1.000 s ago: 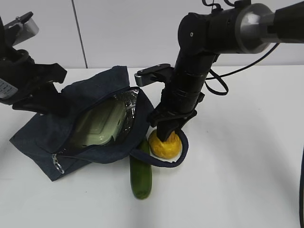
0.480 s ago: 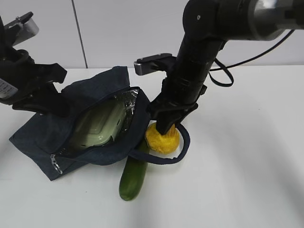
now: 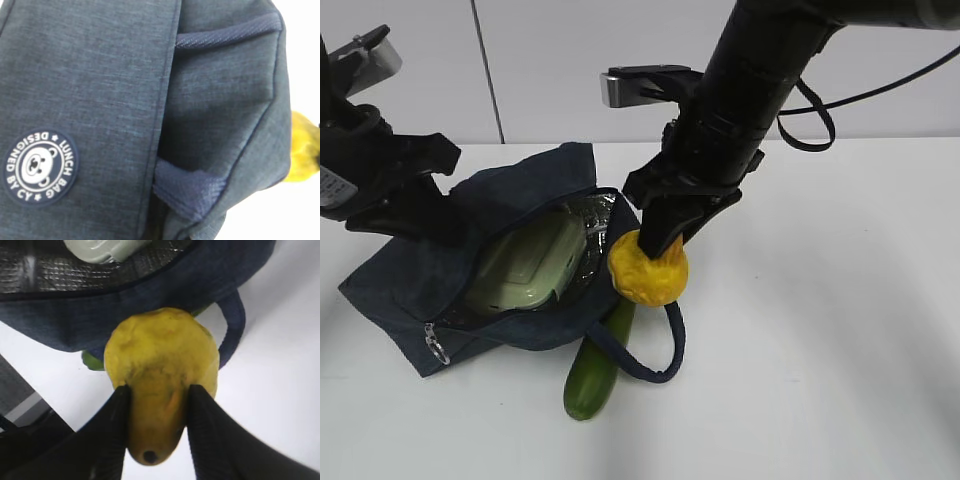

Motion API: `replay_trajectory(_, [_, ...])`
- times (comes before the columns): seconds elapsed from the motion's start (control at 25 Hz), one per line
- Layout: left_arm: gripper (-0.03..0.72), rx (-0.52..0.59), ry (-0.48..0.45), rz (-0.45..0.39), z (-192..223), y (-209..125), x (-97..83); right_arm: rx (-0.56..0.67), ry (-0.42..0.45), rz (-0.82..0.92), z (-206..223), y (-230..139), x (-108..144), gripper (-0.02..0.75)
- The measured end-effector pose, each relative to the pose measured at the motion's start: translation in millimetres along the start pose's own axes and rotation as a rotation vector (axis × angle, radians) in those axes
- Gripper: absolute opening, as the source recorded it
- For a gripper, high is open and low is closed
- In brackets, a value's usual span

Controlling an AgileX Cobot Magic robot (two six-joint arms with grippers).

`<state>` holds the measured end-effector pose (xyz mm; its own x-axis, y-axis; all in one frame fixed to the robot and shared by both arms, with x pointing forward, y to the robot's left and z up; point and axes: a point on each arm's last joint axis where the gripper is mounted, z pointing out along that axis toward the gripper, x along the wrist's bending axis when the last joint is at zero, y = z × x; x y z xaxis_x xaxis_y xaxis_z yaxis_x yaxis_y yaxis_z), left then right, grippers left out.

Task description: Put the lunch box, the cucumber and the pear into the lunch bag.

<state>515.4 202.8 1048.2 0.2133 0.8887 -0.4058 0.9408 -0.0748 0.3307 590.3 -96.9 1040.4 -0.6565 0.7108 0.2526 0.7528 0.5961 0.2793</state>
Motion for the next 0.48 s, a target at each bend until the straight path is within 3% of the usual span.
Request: replay_trajectory(0.48, [0.005, 0.0, 0.0, 0.0, 0.0, 0.0, 0.0, -0.232, 0.099, 0.032, -11.9, 18.8, 12.0, 0.283])
